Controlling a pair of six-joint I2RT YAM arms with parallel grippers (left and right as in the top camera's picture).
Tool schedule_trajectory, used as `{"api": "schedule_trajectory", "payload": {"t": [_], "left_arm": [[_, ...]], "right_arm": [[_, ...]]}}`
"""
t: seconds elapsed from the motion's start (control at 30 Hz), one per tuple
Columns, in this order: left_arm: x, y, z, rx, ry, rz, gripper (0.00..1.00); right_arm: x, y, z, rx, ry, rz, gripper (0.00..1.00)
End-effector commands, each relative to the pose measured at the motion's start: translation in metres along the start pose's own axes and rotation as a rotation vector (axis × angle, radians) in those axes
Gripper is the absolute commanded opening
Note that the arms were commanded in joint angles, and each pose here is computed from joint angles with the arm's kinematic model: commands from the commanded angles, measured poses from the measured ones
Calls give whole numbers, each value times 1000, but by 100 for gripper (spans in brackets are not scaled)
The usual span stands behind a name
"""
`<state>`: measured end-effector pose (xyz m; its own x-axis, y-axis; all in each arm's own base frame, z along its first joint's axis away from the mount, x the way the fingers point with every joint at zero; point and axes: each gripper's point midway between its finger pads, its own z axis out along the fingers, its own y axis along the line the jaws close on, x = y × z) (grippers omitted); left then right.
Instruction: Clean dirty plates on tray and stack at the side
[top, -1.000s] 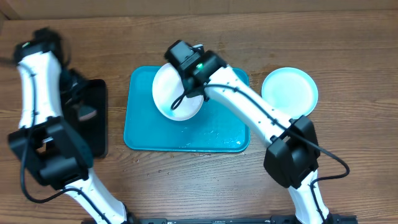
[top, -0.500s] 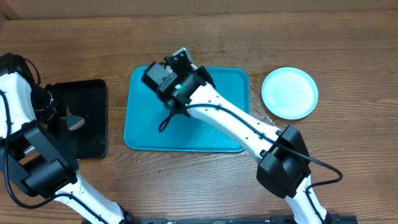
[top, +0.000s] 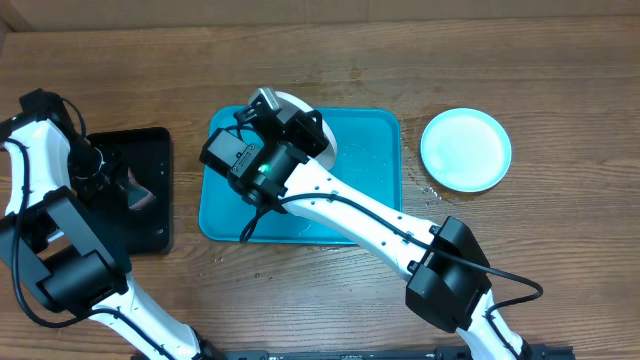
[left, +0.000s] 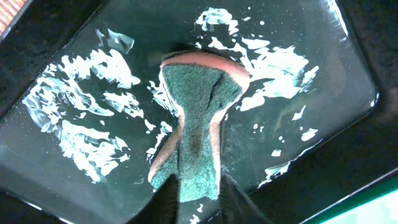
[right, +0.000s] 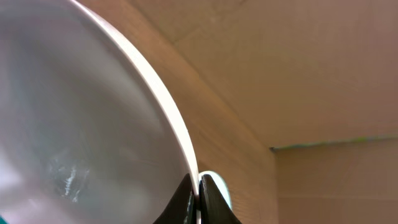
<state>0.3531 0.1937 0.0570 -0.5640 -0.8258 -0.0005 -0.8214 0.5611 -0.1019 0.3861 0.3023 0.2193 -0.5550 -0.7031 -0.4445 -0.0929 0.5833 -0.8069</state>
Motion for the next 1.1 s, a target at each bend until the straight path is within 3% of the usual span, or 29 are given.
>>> {"api": "schedule_trajectory", "payload": {"t": [0.0,0.2,0.3,0.33,0.43,0.5,0.6,0.67,0.73,0.87,1.07], "left_arm": [[-6,1,-19,50,-8,-18,33],[-14,-11,-57,168,0,-25,41],[-16,-21,-74,217,-6,3,53],[-16,-21,-77,221,-7,3,61],[-13,-22,-77,222,6,3,93],[-12,-22,-77,221,9,2,100],[-12,-22,-77,225,10,-1,100],[-12,-23,-77,225,10,-1,100],[-12,-23,-77,226,11,-1,100],[-11,-24,-77,231,13,-1,100],[-12,-24,-77,231,13,-1,100]], "right_arm": [[-14,-40,-18,148,-64,19,4],[-23,-73,-38,378,-98,-102,4],[-26,-65,-41,343,-113,-74,4],[-25,-52,-37,261,-113,-40,4],[-3,56,-33,-391,-37,-209,4],[13,72,-29,-536,7,-292,4],[19,12,4,-271,104,-16,4],[25,-22,15,-201,153,135,4],[32,-43,23,-236,202,230,4],[63,-96,59,-486,367,501,4],[154,-154,118,-651,676,822,4]]}}
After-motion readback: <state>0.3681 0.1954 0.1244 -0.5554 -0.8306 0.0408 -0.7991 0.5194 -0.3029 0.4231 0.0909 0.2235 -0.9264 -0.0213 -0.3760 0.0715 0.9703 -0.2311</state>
